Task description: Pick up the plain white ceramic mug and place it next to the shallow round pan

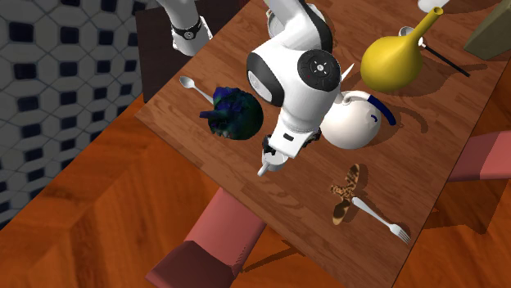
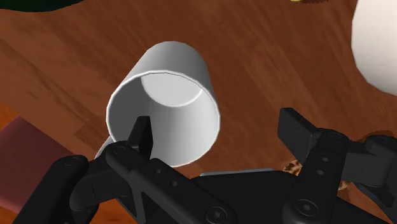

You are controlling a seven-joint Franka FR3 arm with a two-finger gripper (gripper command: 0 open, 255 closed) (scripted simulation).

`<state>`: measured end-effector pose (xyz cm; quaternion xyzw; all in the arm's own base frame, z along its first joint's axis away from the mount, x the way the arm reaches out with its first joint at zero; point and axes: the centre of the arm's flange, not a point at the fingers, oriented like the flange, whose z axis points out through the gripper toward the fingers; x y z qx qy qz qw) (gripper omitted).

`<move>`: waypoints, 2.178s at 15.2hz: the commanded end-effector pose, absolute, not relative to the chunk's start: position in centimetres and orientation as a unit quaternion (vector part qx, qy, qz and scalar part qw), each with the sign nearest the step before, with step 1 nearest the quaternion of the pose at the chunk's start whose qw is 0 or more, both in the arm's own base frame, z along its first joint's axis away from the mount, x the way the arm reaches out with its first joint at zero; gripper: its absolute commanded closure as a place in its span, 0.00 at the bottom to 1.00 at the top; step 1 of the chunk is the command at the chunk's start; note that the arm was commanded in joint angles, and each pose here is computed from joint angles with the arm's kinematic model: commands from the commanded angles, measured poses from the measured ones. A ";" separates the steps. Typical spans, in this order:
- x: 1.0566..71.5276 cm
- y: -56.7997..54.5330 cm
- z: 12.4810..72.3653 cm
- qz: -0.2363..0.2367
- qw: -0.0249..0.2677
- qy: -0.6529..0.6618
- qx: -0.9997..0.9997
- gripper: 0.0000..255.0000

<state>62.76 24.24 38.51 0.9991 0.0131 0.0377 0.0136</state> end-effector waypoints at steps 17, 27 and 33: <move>63.2 24.3 34.8 0.037 0.014 0.013 0.999 1.00; 63.2 24.3 36.9 0.037 0.014 0.013 0.999 1.00; 63.2 24.3 40.1 0.037 0.014 0.013 0.999 1.00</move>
